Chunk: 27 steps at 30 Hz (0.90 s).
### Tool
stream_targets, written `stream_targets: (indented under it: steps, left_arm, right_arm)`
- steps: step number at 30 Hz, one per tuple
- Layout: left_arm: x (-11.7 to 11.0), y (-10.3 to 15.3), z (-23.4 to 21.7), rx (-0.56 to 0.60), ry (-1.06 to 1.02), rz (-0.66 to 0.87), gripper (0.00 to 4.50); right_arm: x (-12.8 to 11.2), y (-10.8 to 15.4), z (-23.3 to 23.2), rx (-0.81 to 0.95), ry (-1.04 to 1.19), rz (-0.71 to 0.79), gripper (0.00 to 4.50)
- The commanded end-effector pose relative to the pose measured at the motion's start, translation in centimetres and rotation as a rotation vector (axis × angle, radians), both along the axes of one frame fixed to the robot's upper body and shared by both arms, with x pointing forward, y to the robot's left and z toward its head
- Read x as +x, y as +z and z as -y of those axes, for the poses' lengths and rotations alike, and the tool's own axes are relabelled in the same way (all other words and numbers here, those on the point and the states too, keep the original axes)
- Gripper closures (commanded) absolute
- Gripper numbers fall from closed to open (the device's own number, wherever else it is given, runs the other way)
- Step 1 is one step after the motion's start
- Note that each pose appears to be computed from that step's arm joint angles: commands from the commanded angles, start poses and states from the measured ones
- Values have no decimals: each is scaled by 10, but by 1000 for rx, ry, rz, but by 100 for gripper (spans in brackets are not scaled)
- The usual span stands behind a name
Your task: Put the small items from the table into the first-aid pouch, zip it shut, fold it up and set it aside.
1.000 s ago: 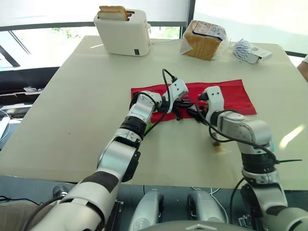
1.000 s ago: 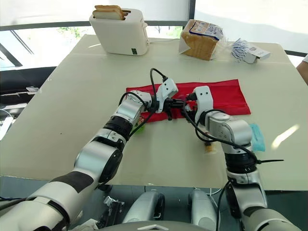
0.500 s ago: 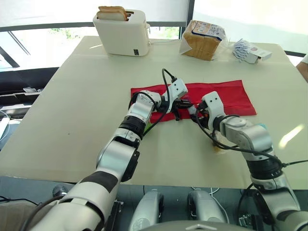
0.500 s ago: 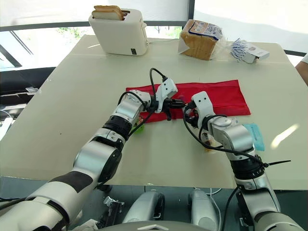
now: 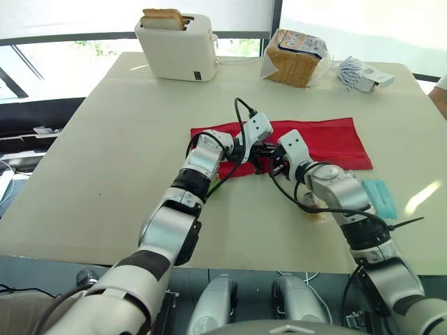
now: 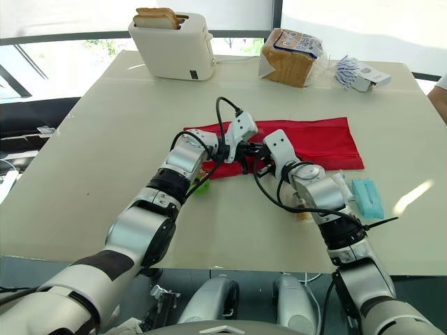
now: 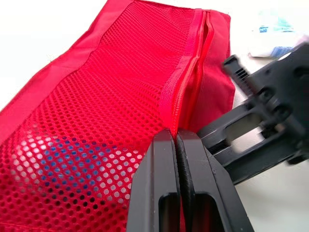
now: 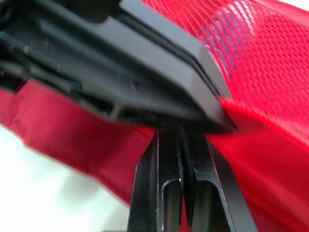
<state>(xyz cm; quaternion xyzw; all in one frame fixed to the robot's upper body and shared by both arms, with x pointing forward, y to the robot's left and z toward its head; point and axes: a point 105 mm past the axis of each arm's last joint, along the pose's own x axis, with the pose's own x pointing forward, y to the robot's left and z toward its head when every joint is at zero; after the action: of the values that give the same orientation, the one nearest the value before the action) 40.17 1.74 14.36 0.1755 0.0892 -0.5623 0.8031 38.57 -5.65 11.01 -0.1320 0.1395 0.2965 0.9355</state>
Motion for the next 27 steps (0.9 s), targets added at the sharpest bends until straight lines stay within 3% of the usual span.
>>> stream_targets:
  steps: [1,4,6,8,9,12,14,15,21,27]
  left_arm:
    - [-6,10,6,-19,-46,30,450]
    - [-7,6,4,-10,-43,28,450]
    - [-6,4,3,-9,-34,29,450]
    - [-5,3,2,-7,-24,34,450]
    - [-4,3,1,-7,-18,36,450]
    - [-2,2,-1,-9,-3,38,450]
    - [-2,1,-1,-8,-3,36,450]
    - [-2,0,-2,-8,-4,35,450]
    - [-2,-6,-12,33,-28,55,450]
    - [2,-6,-20,38,-24,54,450]
  right_arm:
    - [11,12,-2,0,3,79,442]
    - [13,5,4,7,6,61,442]
    - [7,7,8,49,29,46,391]
    - [-4,15,14,73,62,48,320]
    - [-13,24,18,107,79,50,244]
    - [-41,49,29,183,136,48,133]
    - [-64,63,42,188,172,65,29]
    - [-78,71,50,182,190,80,9]
    - [-154,91,125,-8,44,185,9]
    - [-224,73,195,-75,-266,70,9]
